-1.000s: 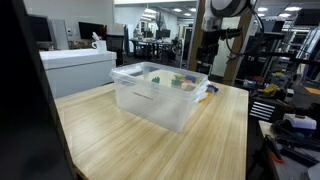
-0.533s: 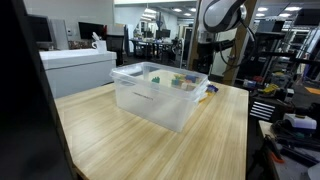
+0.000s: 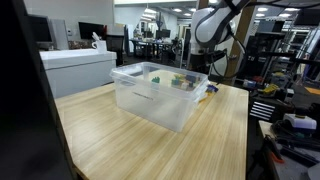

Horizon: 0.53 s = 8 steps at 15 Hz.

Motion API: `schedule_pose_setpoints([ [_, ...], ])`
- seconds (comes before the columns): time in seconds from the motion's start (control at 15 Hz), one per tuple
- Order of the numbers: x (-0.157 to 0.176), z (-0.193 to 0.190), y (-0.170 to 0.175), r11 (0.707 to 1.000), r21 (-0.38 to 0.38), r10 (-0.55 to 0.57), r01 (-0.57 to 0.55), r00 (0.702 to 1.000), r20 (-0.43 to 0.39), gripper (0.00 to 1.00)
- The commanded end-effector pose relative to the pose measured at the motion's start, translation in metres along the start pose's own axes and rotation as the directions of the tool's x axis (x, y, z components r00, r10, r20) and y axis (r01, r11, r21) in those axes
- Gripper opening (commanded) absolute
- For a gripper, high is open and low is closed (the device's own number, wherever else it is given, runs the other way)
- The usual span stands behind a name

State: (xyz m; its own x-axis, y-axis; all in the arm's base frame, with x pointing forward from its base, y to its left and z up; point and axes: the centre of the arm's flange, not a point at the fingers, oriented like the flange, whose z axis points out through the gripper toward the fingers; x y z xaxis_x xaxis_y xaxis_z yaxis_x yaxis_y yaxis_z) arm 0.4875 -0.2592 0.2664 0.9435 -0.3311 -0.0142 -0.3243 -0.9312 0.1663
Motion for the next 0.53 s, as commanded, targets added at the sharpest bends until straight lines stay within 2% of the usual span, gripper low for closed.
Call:
schedule_pose_setpoints([
  [0.0,0.016,0.009,-0.008,1.0,-0.008,-0.019,0.019,1.0,-0.024,1.0],
  [0.07,0.02,0.011,-0.009,1.0,-0.009,-0.021,0.021,0.999,-0.026,1.0],
  [0.13,0.023,0.012,-0.01,1.0,-0.01,-0.022,0.021,0.999,-0.027,0.91],
  [0.2,0.026,0.013,-0.01,1.0,-0.011,-0.023,0.023,0.999,-0.026,0.73],
  [0.47,0.025,0.007,-0.004,1.0,-0.016,-0.017,0.017,1.0,-0.02,0.44],
])
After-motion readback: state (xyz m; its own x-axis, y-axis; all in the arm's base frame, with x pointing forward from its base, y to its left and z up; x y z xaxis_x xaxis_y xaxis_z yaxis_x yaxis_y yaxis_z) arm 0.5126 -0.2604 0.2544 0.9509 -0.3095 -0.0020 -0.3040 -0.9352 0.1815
